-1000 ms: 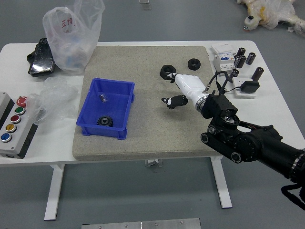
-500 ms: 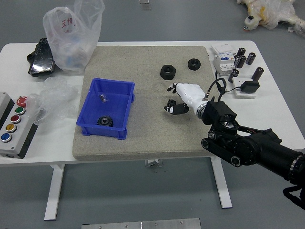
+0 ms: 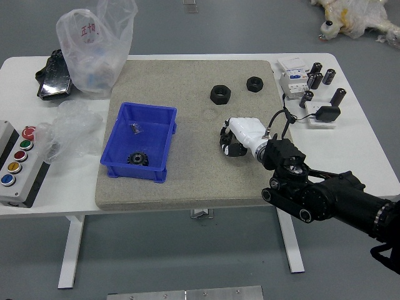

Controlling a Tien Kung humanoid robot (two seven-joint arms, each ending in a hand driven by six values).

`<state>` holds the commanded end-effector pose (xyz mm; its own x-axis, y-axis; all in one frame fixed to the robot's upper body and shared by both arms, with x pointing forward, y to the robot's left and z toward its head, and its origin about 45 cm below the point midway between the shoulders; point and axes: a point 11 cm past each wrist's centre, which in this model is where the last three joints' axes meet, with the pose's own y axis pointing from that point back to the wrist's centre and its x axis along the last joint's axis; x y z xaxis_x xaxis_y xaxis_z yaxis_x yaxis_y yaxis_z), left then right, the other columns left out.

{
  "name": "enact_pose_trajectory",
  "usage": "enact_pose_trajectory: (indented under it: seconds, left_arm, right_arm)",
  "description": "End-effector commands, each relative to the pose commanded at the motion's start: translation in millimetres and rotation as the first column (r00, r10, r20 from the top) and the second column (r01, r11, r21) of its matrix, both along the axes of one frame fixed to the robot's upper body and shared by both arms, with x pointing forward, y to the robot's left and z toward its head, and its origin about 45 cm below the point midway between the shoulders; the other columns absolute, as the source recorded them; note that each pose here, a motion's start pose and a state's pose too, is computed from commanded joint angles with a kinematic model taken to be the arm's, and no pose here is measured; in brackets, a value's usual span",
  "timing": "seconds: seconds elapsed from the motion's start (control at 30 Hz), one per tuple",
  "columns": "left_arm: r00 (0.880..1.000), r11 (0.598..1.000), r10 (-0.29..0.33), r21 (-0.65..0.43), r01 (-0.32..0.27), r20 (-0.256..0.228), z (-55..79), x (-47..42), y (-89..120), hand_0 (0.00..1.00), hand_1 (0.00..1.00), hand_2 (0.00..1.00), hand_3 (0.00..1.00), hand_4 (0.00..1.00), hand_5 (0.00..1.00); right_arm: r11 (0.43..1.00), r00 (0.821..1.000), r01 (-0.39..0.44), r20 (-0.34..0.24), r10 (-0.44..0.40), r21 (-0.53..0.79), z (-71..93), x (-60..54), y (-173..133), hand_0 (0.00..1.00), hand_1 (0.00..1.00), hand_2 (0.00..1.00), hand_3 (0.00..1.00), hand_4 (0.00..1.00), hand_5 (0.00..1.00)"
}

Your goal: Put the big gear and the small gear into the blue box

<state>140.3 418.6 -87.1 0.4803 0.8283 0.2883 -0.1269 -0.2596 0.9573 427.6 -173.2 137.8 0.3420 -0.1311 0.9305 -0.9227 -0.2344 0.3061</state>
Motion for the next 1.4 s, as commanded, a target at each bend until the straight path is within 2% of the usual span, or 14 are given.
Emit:
enact_pose_trajectory:
  seconds: [0.17,0.43,0.5,0.53,0.7,0.73,0.83,0.9,0.93,1.1,1.13,1.3,1.33,1.4]
  left_arm:
    - [1.0,1.0,0.001,-0.001,-0.001,0.001,-0.1,-0.2,0,0.729,0.573,0.541,0.667,0.682,0.465]
    - [1.0,1.0,0.003,0.001,-0.003,-0.001,-0.3,-1.6,1,0.729,0.573,0.54,0.664,0.683,0.466]
    - [1.0,1.0,0.001,0.001,-0.001,0.0,-0.1,-0.8,1,0.729,0.573,0.54,0.664,0.683,0.466]
    - [1.0,1.0,0.001,0.0,-0.001,0.0,0.0,-0.4,0,0.729,0.573,0.54,0.665,0.684,0.469]
    - [1.0,1.0,-0.003,-0.002,0.003,-0.001,-0.1,0.0,-1,0.729,0.573,0.54,0.665,0.684,0.469]
    - [1.0,1.0,-0.003,-0.001,0.003,-0.002,-0.1,-0.2,0,0.729,0.573,0.541,0.665,0.684,0.472]
    - [1.0,1.0,-0.004,0.001,0.004,-0.004,0.0,-0.6,0,0.729,0.573,0.541,0.665,0.684,0.472]
    - [1.0,1.0,-0.003,0.002,0.003,-0.005,0.1,-0.9,1,0.729,0.573,0.541,0.665,0.684,0.472]
    - [1.0,1.0,-0.003,0.002,0.003,-0.005,0.2,-1.1,1,0.729,0.573,0.541,0.664,0.683,0.473]
    - [1.0,1.0,-0.002,0.003,0.002,-0.009,0.2,-1.6,1,0.729,0.573,0.541,0.664,0.683,0.473]
    - [1.0,1.0,-0.002,0.003,0.003,-0.009,0.1,-1.4,1,0.729,0.572,0.541,0.665,0.684,0.477]
    - [1.0,1.0,-0.004,-0.001,0.004,-0.008,0.0,-0.3,0,0.729,0.572,0.541,0.665,0.684,0.477]
    - [1.0,1.0,-0.004,-0.001,0.004,-0.008,0.0,-0.3,-1,0.729,0.573,0.541,0.665,0.684,0.477]
    - [1.0,1.0,-0.004,-0.001,0.004,-0.009,-0.1,-0.7,-1,0.729,0.573,0.541,0.665,0.684,0.477]
  right_arm:
    - [1.0,0.999,-0.014,0.032,0.014,0.022,11.4,1.4,3,0.428,0.521,0.384,0.491,0.426,0.036]
    - [0.987,0.981,-0.134,0.149,0.12,0.091,58.4,-5.2,39,0.428,0.523,0.386,0.494,0.428,0.026]
    - [0.974,0.967,-0.204,0.179,0.183,0.102,69.3,-15.1,62,0.428,0.523,0.386,0.494,0.428,0.026]
    - [0.966,0.958,-0.235,0.19,0.213,0.105,73.1,-20.7,73,0.455,0.544,0.489,0.537,0.381,0.033]
    - [0.908,0.901,-0.398,0.243,0.36,0.132,92.9,-54.5,128,0.455,0.544,0.489,0.537,0.381,0.033]
    - [0.897,0.891,-0.421,0.249,0.381,0.136,95.6,-59.9,136,0.465,0.597,0.576,0.587,0.239,0.122]
    - [0.879,0.873,-0.458,0.252,0.417,0.133,97.4,-69.1,151,0.465,0.597,0.576,0.587,0.239,0.122]
    - [0.877,0.872,-0.463,0.242,0.425,0.129,94.6,-71.1,155,0.465,0.597,0.576,0.587,0.239,0.122]
    - [0.877,0.873,-0.464,0.238,0.427,0.128,93.0,-71.6,156,0.483,0.681,0.676,0.629,0.261,0.151]
    - [0.881,0.879,-0.457,0.213,0.426,0.122,83.4,-72.1,158,0.483,0.681,0.676,0.629,0.261,0.151]
    - [0.883,0.881,-0.454,0.208,0.425,0.12,81.3,-71.8,158,0.505,0.727,0.776,0.672,0.34,0.186]
    - [0.894,0.893,-0.434,0.185,0.411,0.112,73.2,-68.6,156,0.505,0.727,0.776,0.672,0.34,0.186]
    - [0.896,0.895,-0.43,0.182,0.407,0.111,72.4,-67.9,155,0.53,0.777,0.839,0.756,0.466,0.238]
    - [0.901,0.9,-0.42,0.176,0.398,0.11,70.6,-65.8,153,0.53,0.777,0.839,0.756,0.466,0.238]
